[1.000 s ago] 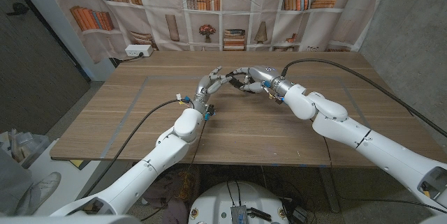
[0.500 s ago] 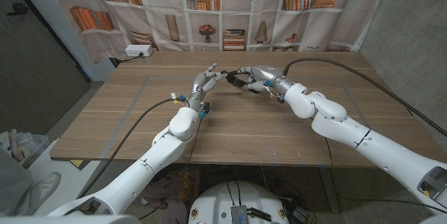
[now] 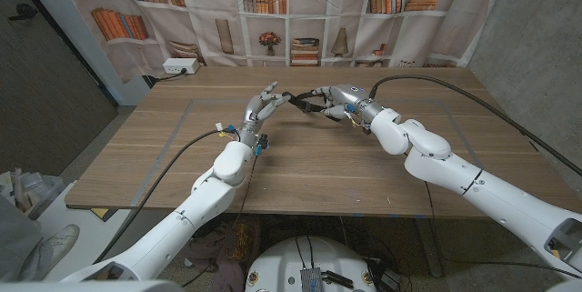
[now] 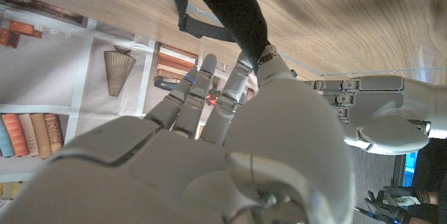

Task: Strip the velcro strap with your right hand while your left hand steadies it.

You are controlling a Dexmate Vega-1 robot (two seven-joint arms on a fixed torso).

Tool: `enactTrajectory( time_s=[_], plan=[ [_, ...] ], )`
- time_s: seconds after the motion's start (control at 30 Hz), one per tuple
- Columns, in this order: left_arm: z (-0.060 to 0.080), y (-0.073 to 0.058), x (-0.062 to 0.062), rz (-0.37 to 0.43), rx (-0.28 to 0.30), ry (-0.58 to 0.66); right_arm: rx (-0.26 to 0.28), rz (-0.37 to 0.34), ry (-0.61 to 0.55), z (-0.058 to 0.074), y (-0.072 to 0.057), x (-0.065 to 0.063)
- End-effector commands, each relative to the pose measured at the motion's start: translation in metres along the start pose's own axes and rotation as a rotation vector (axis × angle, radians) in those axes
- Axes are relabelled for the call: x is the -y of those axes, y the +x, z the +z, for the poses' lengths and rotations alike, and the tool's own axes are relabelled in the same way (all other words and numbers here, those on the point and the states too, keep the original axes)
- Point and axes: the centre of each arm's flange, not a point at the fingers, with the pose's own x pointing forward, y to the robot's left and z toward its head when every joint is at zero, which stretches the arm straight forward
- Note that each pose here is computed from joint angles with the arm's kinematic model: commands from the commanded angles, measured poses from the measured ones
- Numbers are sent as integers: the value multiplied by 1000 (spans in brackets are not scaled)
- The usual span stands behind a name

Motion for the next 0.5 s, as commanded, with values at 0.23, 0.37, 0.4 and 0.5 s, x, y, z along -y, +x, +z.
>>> enactTrajectory(
  time_s=[0.23, 0.37, 0.4, 0.5],
  plan=[
    [1, -6, -9, 3, 17, -16, -27, 15, -20, 1, 1, -2],
    [1, -5, -12, -1, 28, -27, -32, 10, -32, 3, 1, 0],
    [1, -5, -13, -2, 32, -20, -34, 9, -33, 3, 1, 0],
    [1, -3, -14, -9, 41, -19, -42, 1, -39, 3, -2, 0]
  ],
)
